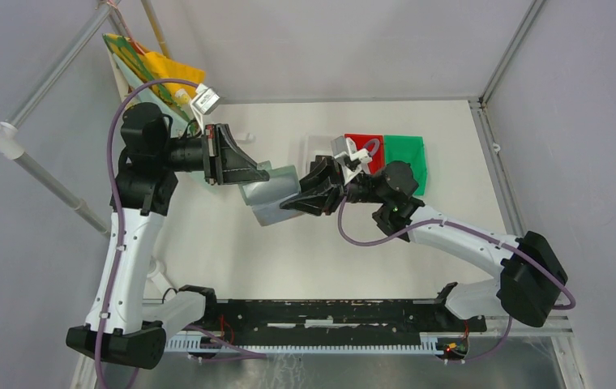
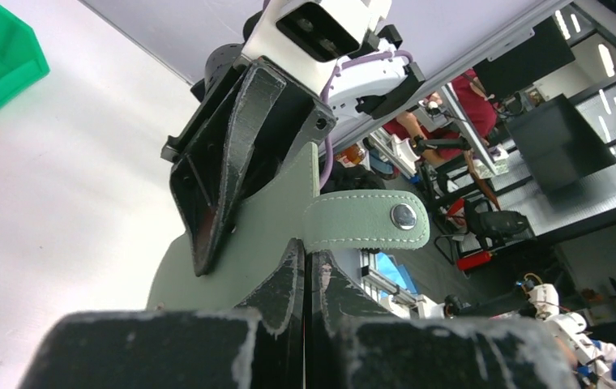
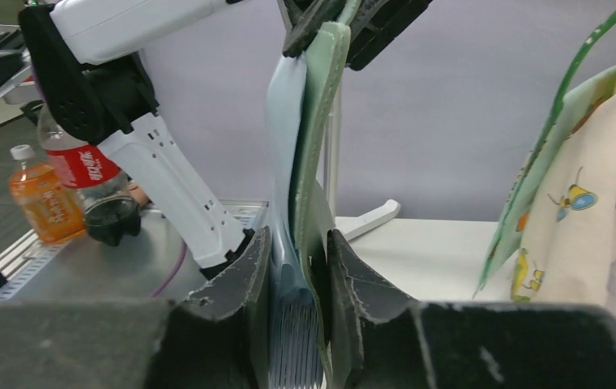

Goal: Take the credit cards out of the card holder
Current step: Remove the credit card from the card holder.

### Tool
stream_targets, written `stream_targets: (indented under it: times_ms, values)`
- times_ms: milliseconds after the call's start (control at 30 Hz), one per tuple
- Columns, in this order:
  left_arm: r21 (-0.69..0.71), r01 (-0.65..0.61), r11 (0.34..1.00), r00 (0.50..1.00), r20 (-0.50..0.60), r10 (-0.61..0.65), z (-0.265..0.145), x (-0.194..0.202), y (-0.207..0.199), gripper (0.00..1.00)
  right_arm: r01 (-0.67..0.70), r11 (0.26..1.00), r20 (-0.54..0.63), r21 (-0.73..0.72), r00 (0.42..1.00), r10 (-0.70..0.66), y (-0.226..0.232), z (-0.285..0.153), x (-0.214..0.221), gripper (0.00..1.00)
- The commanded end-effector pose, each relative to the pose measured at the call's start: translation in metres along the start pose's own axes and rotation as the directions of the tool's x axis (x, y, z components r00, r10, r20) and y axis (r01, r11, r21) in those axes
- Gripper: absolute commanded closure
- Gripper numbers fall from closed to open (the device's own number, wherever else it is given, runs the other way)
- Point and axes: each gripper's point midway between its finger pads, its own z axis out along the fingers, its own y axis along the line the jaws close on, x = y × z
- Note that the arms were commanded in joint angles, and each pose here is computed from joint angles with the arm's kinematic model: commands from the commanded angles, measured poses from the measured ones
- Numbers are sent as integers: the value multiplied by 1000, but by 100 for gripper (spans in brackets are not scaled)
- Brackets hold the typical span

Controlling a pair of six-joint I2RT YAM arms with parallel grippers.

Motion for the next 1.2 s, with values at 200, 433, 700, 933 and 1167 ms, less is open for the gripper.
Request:
stream_targets:
  times_ms: [200,433,700,933,1167]
  values:
    - [-112,-335,935,942,-46,332,-9,11,7,51,7,999,114,-46,993,-2,24,-2,-58,100]
    - [-157,-573,805,820,-120,560,-20,36,13,22,-39,997,142,69,989,29,14,-14,-66,100]
    - [-133,-570,811,822,-85,564,-17,34,9,26,-121,992,173,22,978,116,20,-9,-72,100]
    - [-132,-544,829,839,-82,538,-15,34,22,27,-174,985,173,5,970,170,21,1,-65,100]
    - [-168,-507,846,862,-88,499,-15,34,38,38,-192,981,187,-1,964,189,22,8,-69,100]
